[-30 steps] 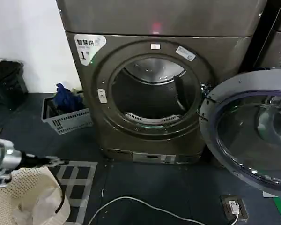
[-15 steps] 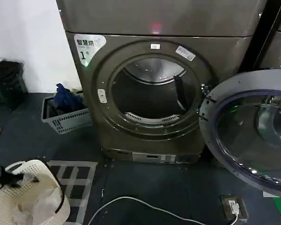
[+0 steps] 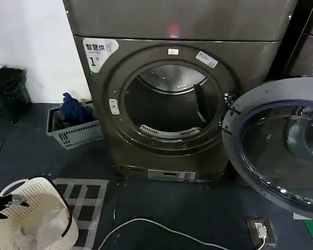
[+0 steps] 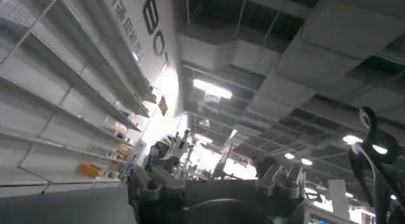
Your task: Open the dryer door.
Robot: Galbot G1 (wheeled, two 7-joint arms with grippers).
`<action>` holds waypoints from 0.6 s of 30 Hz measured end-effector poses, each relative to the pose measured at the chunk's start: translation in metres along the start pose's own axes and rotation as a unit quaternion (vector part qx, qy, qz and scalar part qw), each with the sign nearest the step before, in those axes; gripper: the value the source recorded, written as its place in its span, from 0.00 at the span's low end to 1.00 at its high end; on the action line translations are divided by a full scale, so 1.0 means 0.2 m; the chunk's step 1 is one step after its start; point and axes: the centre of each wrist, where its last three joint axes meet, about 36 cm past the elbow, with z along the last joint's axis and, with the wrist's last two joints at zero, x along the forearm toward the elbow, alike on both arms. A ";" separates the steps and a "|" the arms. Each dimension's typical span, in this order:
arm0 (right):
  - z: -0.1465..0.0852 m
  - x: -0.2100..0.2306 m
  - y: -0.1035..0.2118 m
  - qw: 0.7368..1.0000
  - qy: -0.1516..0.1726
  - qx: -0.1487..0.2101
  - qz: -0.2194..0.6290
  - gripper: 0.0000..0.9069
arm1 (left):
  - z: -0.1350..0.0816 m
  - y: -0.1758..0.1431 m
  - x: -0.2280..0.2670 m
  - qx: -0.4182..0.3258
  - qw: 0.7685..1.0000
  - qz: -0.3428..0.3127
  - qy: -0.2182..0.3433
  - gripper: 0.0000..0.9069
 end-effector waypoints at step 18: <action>0.00 0.03 0.01 1.000 0.000 -0.010 0.010 1.00 | 0.03 -0.03 0.02 0.007 1.000 0.008 0.008 1.00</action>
